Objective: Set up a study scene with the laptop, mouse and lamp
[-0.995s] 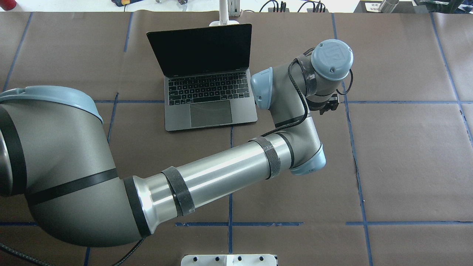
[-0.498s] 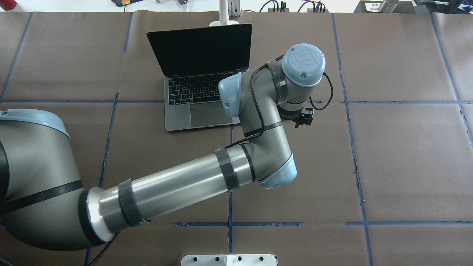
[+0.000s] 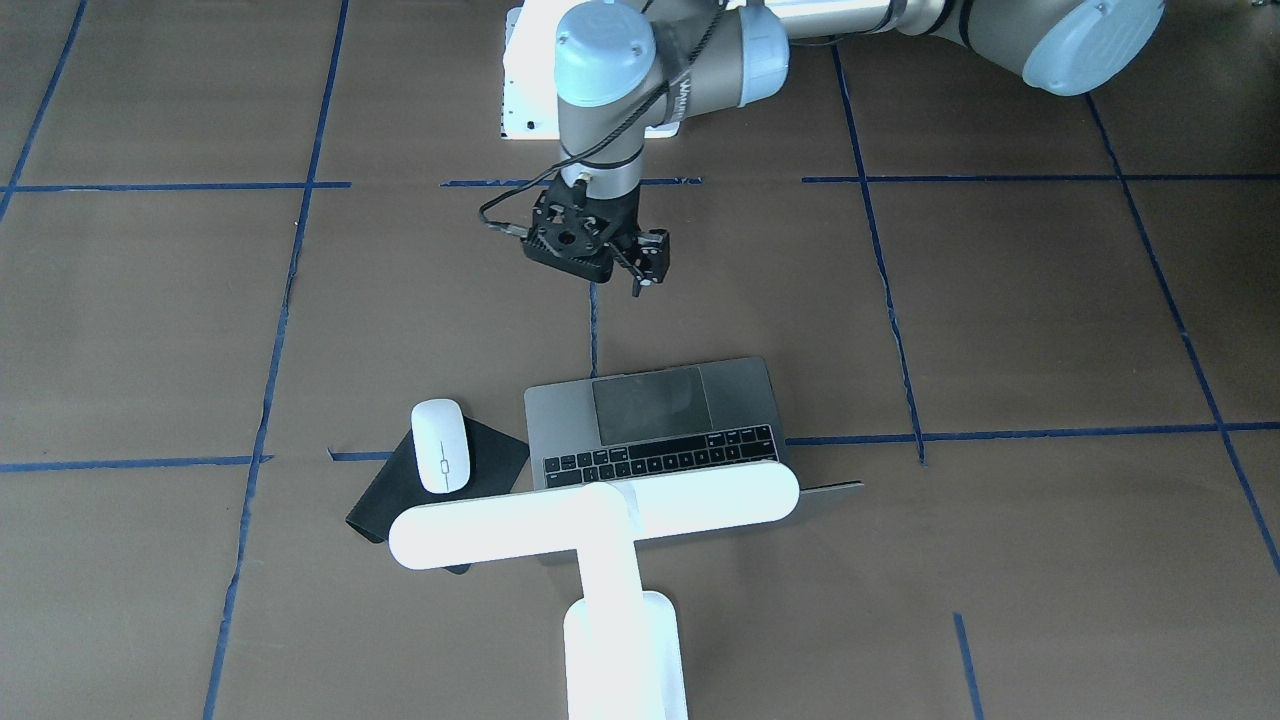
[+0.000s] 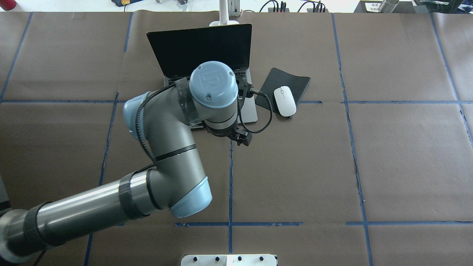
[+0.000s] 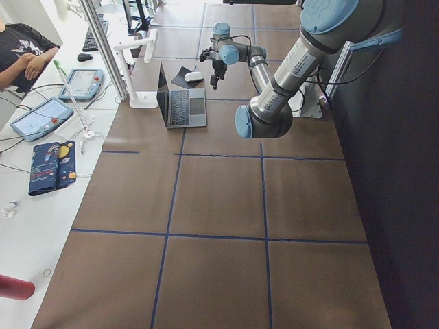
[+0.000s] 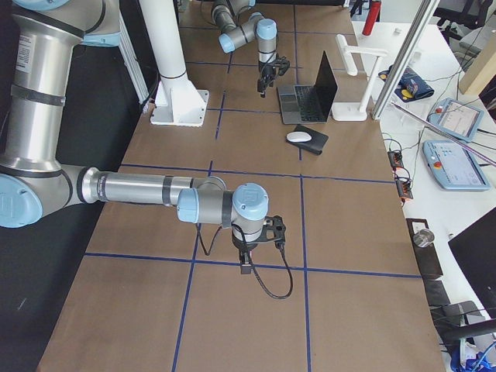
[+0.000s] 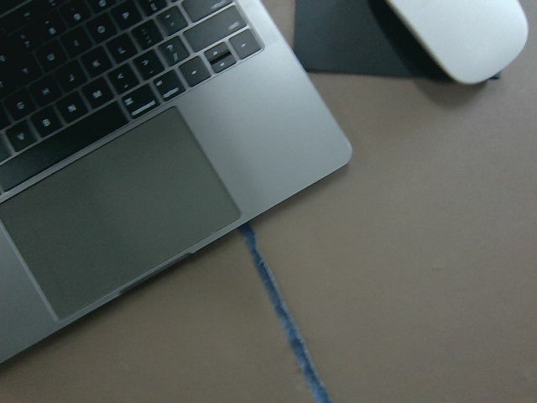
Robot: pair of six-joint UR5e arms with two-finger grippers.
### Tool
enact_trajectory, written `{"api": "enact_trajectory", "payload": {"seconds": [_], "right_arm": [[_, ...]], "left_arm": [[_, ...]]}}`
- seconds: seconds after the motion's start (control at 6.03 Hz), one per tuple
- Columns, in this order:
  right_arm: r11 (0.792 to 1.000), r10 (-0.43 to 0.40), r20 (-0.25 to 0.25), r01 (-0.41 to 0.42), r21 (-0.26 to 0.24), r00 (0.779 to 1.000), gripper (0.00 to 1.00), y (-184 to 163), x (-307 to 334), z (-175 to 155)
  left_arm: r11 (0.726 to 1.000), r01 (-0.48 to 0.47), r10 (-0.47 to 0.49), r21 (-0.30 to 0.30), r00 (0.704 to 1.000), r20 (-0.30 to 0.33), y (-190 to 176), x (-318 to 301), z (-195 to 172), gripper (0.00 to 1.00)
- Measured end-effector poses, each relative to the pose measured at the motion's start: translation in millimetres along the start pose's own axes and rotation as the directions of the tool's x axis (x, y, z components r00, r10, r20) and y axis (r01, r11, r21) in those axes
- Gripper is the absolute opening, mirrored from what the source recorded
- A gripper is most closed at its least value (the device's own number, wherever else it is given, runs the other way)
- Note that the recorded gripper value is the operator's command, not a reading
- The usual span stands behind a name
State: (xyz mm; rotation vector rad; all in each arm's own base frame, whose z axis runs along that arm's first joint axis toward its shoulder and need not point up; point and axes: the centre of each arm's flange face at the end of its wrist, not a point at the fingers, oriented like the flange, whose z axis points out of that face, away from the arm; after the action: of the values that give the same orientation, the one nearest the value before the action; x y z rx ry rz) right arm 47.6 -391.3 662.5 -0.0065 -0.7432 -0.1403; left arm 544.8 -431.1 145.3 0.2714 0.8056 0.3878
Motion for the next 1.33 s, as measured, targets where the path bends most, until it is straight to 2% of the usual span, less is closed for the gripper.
{"api": "enact_trajectory", "payload": {"seconds": [0.17,0.33,0.66,1.0,1.33], "right_arm": [[1.000,0.000,-0.001,0.000,-0.001,1.000,1.00,0,0,0],[1.000,0.000,-0.001,0.000,-0.001,1.000,1.00,0,0,0],[1.000,-0.003,-0.001,0.003,0.001,1.000,1.00,0,0,0],[1.000,-0.031,-0.001,0.031,0.004,1.000,1.00,0,-1,-2],[0.999,-0.038,0.000,0.038,0.004,0.999,1.00,0,-2,-2]], "left_arm": [[0.998,-0.065,0.065,0.015,0.998,0.012,31,-54,-13,0.99],[0.992,-0.124,0.124,0.006,0.992,0.020,60,-111,-26,0.99],[0.985,-0.167,0.168,-0.048,0.986,0.018,107,-228,-54,1.00],[0.991,-0.089,0.092,-0.104,0.996,0.020,157,-364,-88,1.00],[0.990,0.075,-0.069,-0.122,0.996,0.056,225,-478,-118,1.00]]}}
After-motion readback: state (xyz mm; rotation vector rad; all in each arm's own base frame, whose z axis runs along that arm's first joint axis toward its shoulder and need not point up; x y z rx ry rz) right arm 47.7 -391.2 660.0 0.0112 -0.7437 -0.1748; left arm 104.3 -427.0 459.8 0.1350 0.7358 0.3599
